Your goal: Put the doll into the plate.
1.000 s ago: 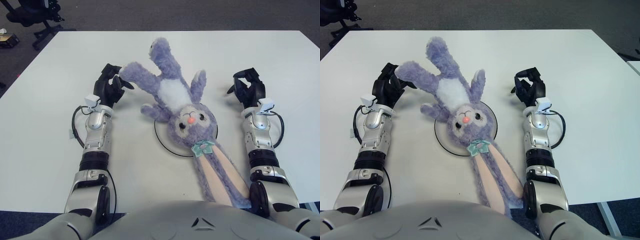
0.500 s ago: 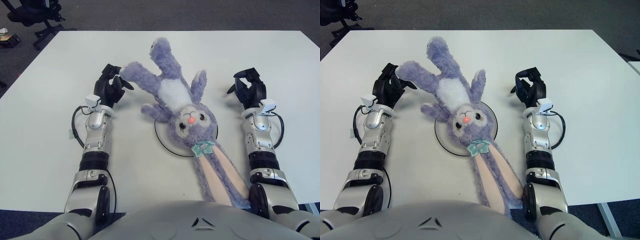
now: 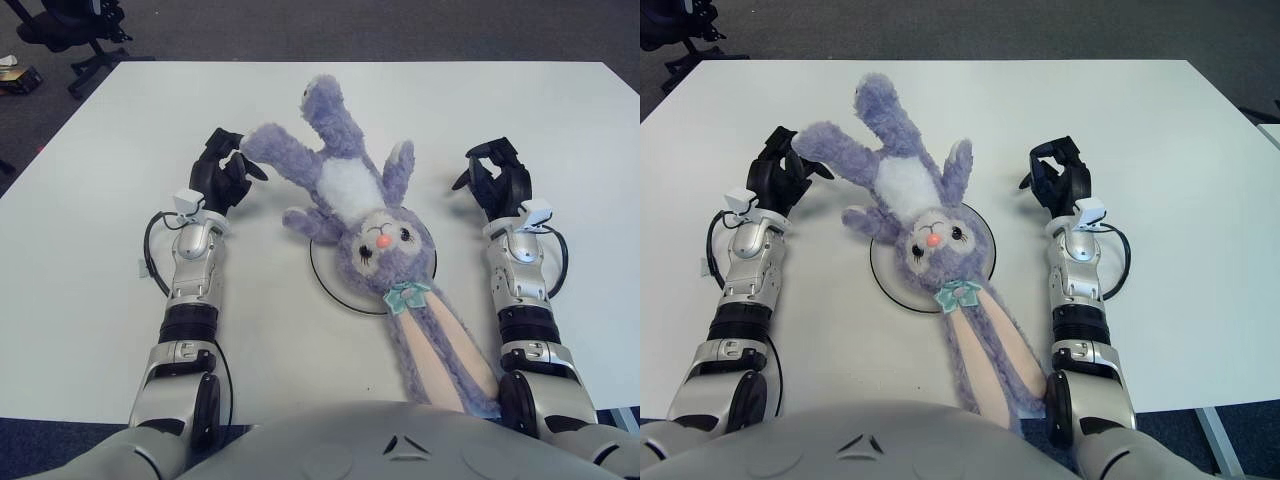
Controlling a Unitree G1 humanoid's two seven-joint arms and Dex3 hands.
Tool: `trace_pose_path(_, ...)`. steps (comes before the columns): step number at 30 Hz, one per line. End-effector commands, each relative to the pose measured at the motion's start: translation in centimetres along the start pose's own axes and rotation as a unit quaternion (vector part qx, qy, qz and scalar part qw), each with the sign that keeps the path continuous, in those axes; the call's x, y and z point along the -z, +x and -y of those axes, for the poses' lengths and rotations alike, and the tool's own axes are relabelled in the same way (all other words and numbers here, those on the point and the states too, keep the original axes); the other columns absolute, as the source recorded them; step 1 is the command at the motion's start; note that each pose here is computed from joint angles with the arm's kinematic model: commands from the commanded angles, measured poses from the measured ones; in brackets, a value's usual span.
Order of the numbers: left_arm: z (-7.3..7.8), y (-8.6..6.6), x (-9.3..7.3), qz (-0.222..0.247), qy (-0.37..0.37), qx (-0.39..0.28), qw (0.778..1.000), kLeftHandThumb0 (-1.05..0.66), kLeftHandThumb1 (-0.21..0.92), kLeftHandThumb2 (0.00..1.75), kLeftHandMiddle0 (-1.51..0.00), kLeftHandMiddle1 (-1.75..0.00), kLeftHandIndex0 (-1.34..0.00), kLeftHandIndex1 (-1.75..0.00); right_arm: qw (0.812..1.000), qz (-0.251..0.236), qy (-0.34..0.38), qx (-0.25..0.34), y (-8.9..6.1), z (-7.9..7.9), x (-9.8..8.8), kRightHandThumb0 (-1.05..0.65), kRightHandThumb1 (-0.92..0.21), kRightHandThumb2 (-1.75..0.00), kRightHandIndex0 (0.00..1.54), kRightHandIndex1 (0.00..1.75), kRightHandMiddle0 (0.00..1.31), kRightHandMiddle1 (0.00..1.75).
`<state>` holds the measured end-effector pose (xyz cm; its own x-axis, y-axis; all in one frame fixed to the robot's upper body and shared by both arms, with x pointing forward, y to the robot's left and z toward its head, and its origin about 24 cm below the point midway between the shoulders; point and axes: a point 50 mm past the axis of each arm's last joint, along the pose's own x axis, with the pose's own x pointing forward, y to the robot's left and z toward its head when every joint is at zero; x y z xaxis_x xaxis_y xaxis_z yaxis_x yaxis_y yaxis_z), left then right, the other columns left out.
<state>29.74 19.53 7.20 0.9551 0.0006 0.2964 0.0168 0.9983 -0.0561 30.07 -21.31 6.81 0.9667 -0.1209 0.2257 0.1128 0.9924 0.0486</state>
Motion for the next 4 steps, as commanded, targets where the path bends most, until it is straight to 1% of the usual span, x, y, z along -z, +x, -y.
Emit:
trace_pose_path(1, -0.16, -1.9, 2.04, -0.048, -0.006, -0.017, 0.999, -0.3, 0.92, 0.65, -0.74, -1.61, -0.51, -1.5, 0.999, -0.037, 0.016, 0.009, -1.48, 0.09, 1.59, -0.35, -0.92, -0.43, 0.83, 1.62, 0.3, 1.65)
trace_pose_path(4, -0.15, -1.93, 2.09, -0.05, -0.005, -0.017, 0.999, -0.3, 0.92, 0.64, -0.74, -1.61, -0.5, -1.46, 0.999, -0.038, 0.017, 0.008, -1.5, 0.08, 1.58, -0.35, -0.92, -0.43, 0.83, 1.62, 0.3, 1.66)
